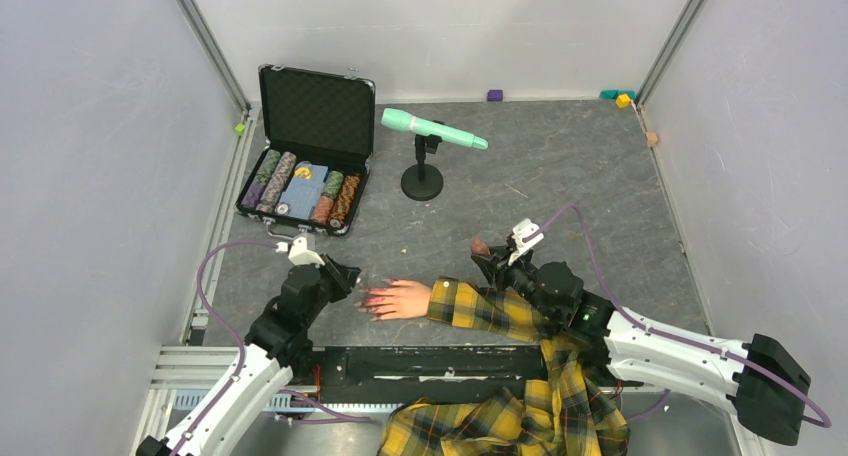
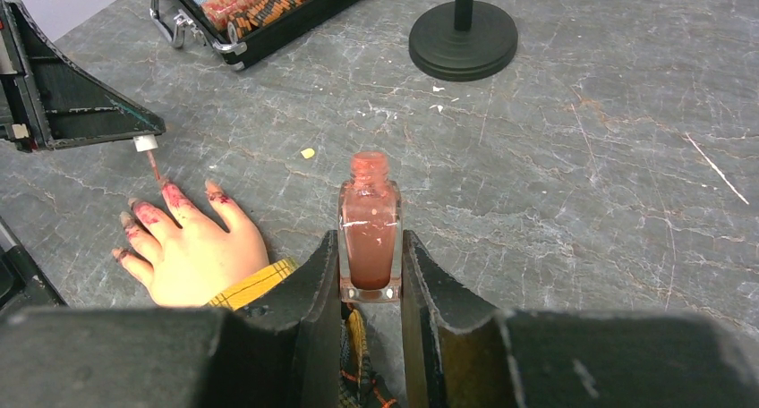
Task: Paint the nails
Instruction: Paint the nail polish on the nail.
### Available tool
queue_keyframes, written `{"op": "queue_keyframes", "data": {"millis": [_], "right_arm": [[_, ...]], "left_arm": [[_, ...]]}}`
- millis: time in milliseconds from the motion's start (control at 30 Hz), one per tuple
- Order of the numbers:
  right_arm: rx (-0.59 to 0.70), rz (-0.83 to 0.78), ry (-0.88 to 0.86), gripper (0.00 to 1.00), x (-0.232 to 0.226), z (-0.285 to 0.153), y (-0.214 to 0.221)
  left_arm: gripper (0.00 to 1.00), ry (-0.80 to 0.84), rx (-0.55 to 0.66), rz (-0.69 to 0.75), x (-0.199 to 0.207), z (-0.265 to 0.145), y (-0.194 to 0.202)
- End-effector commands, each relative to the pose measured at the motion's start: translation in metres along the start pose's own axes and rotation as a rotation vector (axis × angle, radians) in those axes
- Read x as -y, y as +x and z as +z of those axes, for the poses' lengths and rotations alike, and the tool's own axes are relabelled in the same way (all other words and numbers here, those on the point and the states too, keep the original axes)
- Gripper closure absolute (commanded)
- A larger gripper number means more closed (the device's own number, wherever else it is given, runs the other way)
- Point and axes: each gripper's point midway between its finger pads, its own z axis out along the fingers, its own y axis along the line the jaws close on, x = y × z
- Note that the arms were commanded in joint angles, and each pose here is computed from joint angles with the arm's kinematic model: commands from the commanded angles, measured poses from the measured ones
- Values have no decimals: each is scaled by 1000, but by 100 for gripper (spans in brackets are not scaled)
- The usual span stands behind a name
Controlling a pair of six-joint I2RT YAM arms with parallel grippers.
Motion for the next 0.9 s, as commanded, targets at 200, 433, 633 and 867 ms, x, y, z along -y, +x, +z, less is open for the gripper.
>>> {"op": "queue_keyframes", "data": {"millis": [200,433,633,867], "right_arm": [[48,24,-14,100,-4,1,-11],[49,24,-10,100,-3,1,-11],[50,25,-10,100,-3,0,-11],[52,24,-4,100,-1,0,-10]], "left_arm": [[98,40,7,20,9,2,-3],[98,28,3,21,8,2,-2],[98,2,-1,18,4,4,-2],[98,3,8,16,5,4,-4]]}}
